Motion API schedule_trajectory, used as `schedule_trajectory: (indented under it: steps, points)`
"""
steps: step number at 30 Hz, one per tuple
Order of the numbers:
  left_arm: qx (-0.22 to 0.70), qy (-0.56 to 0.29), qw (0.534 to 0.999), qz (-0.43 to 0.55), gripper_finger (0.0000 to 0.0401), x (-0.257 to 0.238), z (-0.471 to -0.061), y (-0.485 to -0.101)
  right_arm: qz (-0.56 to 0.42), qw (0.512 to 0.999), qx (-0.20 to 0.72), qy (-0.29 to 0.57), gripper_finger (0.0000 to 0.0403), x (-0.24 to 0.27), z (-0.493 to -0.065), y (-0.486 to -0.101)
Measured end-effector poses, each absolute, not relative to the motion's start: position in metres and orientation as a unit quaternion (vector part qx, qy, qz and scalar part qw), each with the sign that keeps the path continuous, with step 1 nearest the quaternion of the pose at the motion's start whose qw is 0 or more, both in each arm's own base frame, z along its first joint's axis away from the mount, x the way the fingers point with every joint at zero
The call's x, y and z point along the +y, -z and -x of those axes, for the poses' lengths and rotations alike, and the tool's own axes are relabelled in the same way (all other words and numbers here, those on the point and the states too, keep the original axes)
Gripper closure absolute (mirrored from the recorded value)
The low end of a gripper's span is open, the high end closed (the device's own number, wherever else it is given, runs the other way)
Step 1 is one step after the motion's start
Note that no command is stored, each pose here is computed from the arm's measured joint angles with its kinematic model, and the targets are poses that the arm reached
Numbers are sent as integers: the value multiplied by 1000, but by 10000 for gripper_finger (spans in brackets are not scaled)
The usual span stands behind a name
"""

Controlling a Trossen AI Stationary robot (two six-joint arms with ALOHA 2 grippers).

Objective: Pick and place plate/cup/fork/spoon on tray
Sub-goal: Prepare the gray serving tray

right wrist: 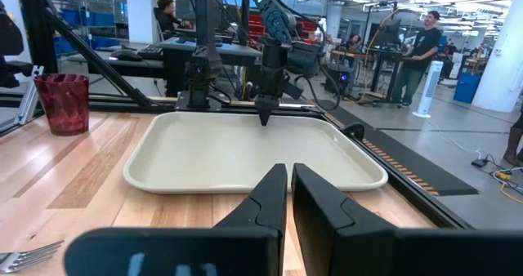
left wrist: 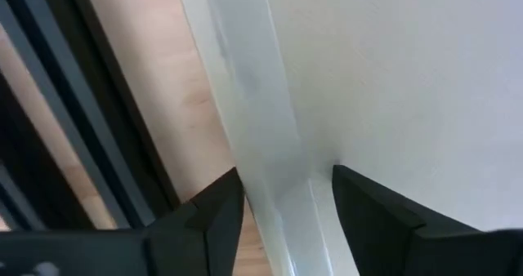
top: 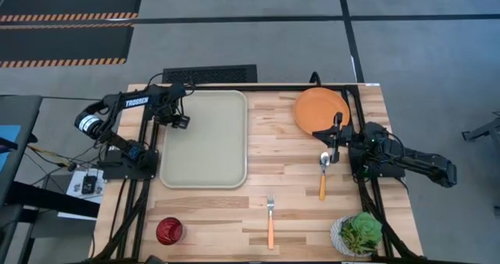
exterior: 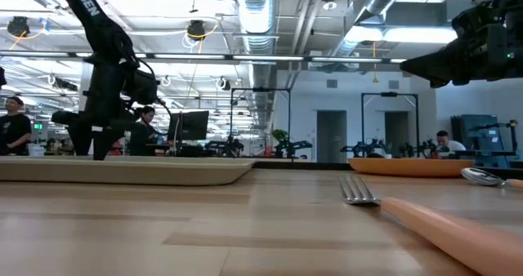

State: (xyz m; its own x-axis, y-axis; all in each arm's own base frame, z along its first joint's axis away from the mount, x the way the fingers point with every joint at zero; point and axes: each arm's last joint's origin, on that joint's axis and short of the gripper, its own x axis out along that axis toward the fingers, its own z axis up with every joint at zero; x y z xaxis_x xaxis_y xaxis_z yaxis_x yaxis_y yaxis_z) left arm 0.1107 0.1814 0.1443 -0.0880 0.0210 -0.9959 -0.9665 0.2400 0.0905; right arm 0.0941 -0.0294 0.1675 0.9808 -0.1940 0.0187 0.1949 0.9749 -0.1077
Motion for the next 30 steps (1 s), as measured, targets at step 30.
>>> schedule_trajectory:
  steps: [30]
  points:
    - [460,-453,640,418,364,168,-96,-180,54,994,-4,98,356,-29,-94,-167]
